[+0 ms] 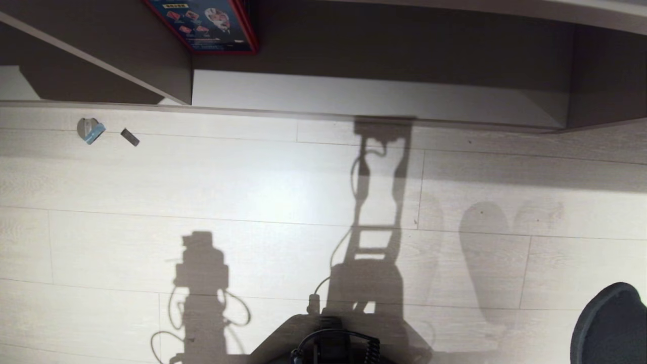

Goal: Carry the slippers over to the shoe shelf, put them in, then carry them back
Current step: Place the slippers into the shoe cabinet

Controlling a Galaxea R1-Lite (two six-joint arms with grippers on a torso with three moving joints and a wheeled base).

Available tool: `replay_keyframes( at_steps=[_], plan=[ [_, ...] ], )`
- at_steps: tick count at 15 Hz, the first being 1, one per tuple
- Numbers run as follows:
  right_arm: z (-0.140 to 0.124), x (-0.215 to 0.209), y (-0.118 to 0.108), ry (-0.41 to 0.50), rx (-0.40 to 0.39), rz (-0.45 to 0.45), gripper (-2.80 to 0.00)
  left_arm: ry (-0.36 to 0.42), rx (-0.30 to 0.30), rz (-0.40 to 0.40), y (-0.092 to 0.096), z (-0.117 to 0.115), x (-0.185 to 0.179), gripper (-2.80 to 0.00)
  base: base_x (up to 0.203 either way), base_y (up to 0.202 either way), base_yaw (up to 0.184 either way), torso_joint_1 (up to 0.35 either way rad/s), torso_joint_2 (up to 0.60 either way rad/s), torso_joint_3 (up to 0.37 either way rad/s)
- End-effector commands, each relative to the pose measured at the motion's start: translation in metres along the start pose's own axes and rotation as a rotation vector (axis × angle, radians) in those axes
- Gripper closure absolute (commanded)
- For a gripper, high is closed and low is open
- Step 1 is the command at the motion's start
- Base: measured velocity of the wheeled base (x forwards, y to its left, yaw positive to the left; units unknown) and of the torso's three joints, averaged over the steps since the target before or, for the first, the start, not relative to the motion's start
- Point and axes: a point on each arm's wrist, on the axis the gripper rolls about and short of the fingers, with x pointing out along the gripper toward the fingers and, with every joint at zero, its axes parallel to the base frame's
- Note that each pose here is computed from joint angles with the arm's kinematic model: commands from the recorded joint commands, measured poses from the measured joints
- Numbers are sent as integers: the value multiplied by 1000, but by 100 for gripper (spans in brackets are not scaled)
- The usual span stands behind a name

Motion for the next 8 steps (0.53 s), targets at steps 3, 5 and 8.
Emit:
replay_keyframes(
  at_steps=[3, 5, 8],
  plan=[
    [39, 10, -3, 70, -2, 18, 0, 1, -2, 0, 0, 0, 0, 0, 0, 0, 0, 0, 0, 0],
    [58, 30, -4, 144, -3, 35, 0, 1, -3, 0, 0, 0, 0, 0, 0, 0, 0, 0, 0, 0],
    [78, 77, -5, 243, -14, 54, 0, 1, -3, 0, 0, 0, 0, 0, 0, 0, 0, 0, 0, 0]
  ],
)
